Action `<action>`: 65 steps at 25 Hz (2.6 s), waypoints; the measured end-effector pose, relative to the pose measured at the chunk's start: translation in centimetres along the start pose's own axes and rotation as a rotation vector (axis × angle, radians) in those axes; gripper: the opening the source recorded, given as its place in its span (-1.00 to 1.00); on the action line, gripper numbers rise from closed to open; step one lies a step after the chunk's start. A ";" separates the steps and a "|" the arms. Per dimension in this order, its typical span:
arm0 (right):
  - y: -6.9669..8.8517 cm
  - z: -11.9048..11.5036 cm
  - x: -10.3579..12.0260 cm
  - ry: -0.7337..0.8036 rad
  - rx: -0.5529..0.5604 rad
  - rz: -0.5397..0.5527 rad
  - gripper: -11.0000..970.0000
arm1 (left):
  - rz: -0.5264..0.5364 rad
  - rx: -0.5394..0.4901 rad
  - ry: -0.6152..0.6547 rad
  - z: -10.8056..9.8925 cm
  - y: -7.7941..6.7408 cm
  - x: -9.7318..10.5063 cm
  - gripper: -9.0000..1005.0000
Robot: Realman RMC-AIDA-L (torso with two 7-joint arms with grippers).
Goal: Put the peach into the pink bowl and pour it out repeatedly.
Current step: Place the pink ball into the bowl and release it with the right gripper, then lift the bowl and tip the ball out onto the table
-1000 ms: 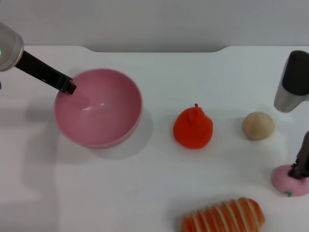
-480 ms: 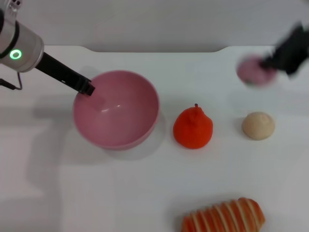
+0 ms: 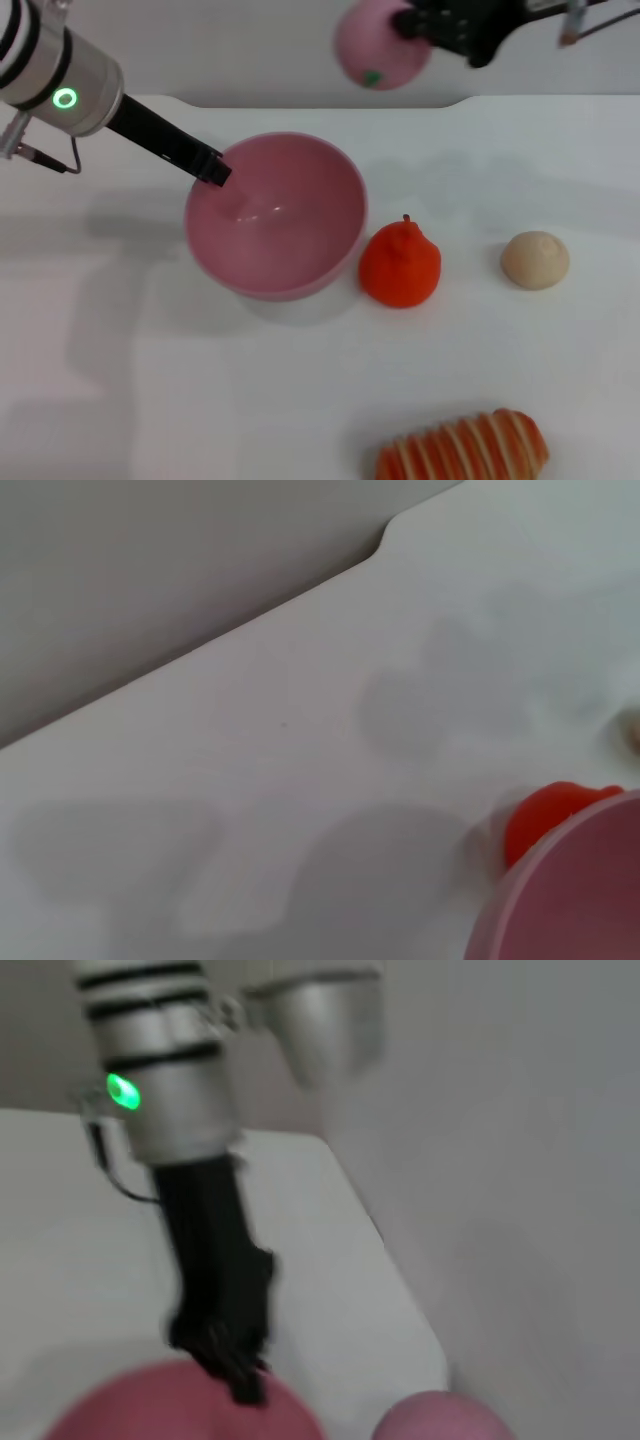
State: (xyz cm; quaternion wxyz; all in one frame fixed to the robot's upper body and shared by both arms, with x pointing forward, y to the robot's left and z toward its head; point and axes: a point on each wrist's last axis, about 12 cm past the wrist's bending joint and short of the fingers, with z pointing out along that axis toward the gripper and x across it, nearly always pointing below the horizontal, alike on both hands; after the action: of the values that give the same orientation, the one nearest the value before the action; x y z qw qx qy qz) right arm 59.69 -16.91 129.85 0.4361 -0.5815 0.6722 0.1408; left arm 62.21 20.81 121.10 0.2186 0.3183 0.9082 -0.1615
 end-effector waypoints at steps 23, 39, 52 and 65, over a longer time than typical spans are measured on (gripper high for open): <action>0.1 2.7 1.0 -0.120 0.020 0.025 -0.02 | 0.025 -0.032 -0.045 -0.1 0.1 -0.8 -0.90; 0.5 -6.5 20.1 -0.810 0.751 0.480 -0.01 | 0.322 -0.186 -0.567 2.7 -4.2 -2.1 -0.90; 8.0 -11.2 25.7 -0.933 0.930 0.522 -0.01 | 0.491 -0.322 -0.751 5.9 -7.3 0.5 -0.90; 7.9 -11.0 26.9 -0.949 0.962 0.553 -0.01 | 0.574 -0.552 -1.019 7.1 -12.5 3.3 -0.90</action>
State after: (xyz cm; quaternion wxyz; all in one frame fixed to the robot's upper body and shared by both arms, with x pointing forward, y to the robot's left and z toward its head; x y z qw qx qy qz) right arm 49.38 -40.08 113.57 0.8362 -0.0111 0.5207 0.1717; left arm 53.87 10.15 115.32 0.7306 0.3639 0.5776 0.0121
